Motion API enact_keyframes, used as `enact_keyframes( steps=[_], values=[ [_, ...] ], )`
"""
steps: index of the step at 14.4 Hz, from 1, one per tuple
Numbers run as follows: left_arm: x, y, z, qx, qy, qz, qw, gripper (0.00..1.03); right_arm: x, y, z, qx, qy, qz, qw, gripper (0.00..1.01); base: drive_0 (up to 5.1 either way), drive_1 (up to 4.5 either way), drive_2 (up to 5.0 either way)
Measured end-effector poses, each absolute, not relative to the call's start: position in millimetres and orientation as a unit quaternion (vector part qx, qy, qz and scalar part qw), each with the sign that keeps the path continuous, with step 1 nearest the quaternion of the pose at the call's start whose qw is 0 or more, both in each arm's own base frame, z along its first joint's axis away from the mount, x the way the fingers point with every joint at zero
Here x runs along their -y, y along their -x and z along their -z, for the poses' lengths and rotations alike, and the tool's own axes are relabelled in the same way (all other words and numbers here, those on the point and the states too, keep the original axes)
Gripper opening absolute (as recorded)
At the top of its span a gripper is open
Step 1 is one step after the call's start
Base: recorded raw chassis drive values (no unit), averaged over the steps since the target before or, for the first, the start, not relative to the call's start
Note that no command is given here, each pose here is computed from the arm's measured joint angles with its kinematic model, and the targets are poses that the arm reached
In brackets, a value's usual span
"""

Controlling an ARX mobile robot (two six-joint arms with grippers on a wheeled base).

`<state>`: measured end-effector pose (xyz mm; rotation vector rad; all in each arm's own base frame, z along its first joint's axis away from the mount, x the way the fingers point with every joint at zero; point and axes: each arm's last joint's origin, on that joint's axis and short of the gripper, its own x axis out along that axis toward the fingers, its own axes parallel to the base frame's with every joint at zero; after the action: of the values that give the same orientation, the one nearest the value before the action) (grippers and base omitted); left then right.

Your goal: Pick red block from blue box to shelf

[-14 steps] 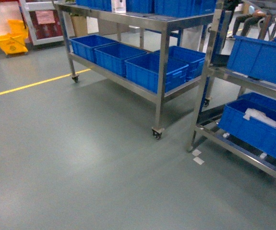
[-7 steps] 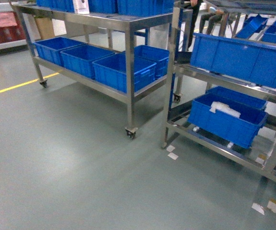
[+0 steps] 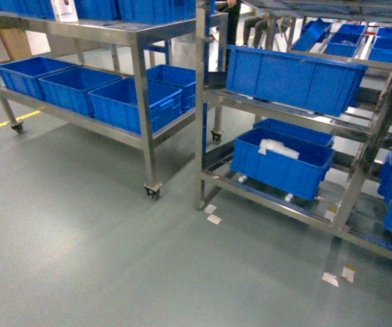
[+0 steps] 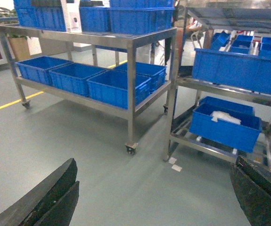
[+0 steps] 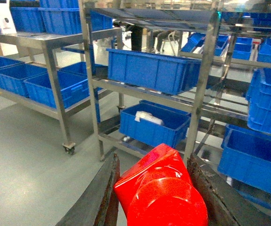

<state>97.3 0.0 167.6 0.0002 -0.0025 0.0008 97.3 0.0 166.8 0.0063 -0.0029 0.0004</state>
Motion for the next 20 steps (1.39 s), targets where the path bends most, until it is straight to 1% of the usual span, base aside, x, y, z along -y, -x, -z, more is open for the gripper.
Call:
enact_keyframes(
  steps=[20],
  values=[
    [0.0, -97.3, -167.6, 0.001, 0.0, 0.0, 1.0, 0.98, 0.0, -97.3, -166.8, 0.001, -0.003, 0.0, 1.0, 0.35, -1.5, -1.52, -1.5]
  ],
)
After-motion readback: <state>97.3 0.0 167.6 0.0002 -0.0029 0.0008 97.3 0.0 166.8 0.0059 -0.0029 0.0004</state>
